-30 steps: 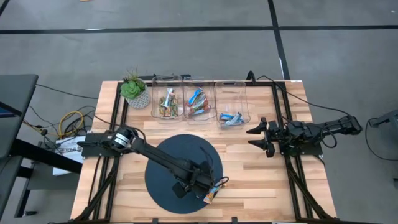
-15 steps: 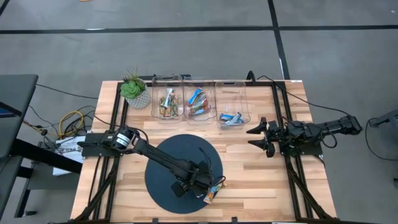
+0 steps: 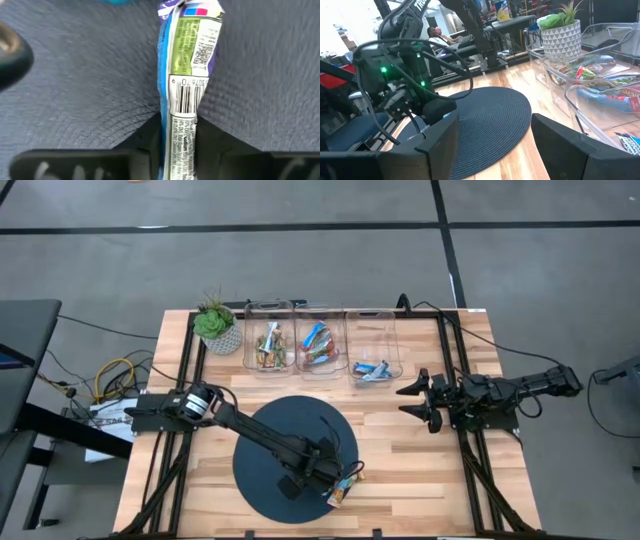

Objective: Pick and place Granola Bars by type
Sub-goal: Put the blue granola bar into the right transparent bin

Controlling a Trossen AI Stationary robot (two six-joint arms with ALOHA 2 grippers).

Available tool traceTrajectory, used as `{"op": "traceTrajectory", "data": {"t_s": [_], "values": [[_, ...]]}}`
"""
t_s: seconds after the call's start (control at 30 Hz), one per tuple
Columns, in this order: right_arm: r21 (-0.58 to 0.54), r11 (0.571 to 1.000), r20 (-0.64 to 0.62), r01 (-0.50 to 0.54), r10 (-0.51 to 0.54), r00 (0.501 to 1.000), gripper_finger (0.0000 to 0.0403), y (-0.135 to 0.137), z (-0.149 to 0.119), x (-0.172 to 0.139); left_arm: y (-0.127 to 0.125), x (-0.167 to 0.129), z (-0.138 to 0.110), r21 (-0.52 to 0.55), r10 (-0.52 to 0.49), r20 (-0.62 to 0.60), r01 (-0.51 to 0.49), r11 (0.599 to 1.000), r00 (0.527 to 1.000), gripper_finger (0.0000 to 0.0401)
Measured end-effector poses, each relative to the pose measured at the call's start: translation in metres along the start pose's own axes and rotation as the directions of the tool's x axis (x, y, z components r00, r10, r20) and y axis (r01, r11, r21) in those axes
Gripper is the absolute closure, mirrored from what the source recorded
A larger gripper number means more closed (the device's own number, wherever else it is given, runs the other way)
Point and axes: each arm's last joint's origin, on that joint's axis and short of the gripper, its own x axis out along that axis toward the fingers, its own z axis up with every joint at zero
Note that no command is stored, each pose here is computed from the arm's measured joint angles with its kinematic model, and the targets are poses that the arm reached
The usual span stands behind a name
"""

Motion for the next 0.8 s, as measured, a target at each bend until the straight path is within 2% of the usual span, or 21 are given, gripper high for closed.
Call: {"op": "traceTrajectory", "data": {"t_s": [0.23, 0.37, 0.6, 0.8], "values": [[0.000, 1.000, 0.000, 0.000, 0.000, 1.000, 0.0159, 0.000, 0.000, 0.000, 0.015, -0.030, 0.001, -0.131, 0.051, 0.116, -0.035, 0.991, 0.992, 0.0360], [0.000, 1.000, 0.000, 0.000, 0.000, 1.000, 0.0159, 0.000, 0.000, 0.000, 0.030, -0.053, -0.002, -0.261, 0.105, 0.186, -0.054, 0.964, 0.977, 0.0365], [0.000, 1.000, 0.000, 0.000, 0.000, 1.000, 0.0159, 0.000, 0.000, 0.000, 0.071, -0.088, -0.019, -0.522, 0.218, 0.291, -0.037, 0.852, 0.932, 0.0359], [0.000, 1.000, 0.000, 0.000, 0.000, 1.000, 0.0159, 0.000, 0.000, 0.000, 0.112, -0.104, -0.043, -0.648, 0.313, 0.319, -0.035, 0.761, 0.895, 0.0360]]}}
